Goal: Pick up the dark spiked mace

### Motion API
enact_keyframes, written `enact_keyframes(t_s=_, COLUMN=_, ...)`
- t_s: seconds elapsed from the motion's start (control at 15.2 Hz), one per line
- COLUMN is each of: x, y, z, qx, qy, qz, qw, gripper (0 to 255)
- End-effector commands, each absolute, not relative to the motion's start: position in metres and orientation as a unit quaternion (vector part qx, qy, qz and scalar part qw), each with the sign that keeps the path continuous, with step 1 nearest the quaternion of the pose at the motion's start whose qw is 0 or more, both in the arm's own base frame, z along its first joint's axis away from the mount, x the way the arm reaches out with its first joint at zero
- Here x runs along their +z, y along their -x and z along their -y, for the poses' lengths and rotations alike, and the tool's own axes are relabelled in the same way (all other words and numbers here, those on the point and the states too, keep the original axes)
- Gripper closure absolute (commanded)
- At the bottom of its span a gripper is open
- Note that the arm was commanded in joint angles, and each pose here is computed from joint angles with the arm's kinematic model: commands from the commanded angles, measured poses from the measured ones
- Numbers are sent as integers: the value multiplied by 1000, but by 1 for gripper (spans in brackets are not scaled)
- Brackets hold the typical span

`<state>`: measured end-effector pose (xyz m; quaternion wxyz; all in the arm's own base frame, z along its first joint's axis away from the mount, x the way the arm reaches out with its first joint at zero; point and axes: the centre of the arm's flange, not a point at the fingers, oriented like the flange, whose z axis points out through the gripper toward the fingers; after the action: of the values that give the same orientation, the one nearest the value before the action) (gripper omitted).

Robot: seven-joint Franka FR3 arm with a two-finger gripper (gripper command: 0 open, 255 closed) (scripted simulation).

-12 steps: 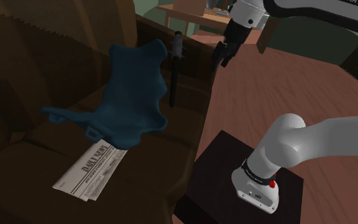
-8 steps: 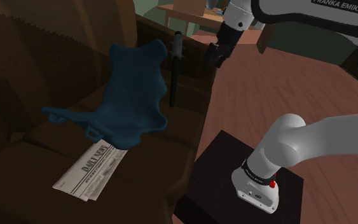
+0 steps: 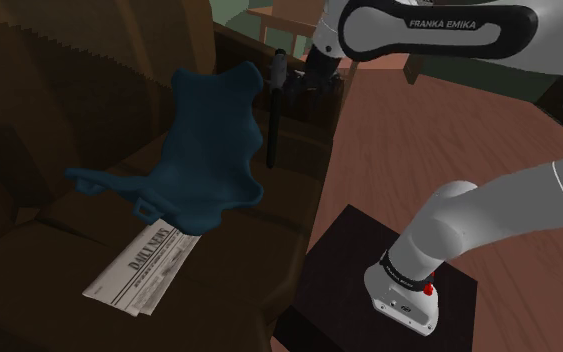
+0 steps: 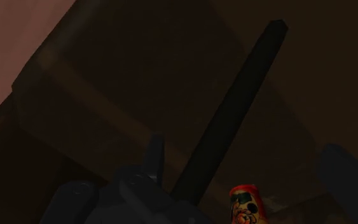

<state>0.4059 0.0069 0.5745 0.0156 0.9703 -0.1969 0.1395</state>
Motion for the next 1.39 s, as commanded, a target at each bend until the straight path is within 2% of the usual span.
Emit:
enact_keyframes(t_s=0.0, x=564, y=-427, z=-2, qx=152, qy=-961, qz=231, qw=21, gripper=0)
enact_keyframes(t_s=0.73, x=525, y=-537, z=49, qx=213, qy=-888, qz=405, qw=54, gripper=0)
enact_keyframes(t_s=1.32, x=485, y=-537, z=49, qx=213, qy=-888, qz=405, qw=54, gripper=0)
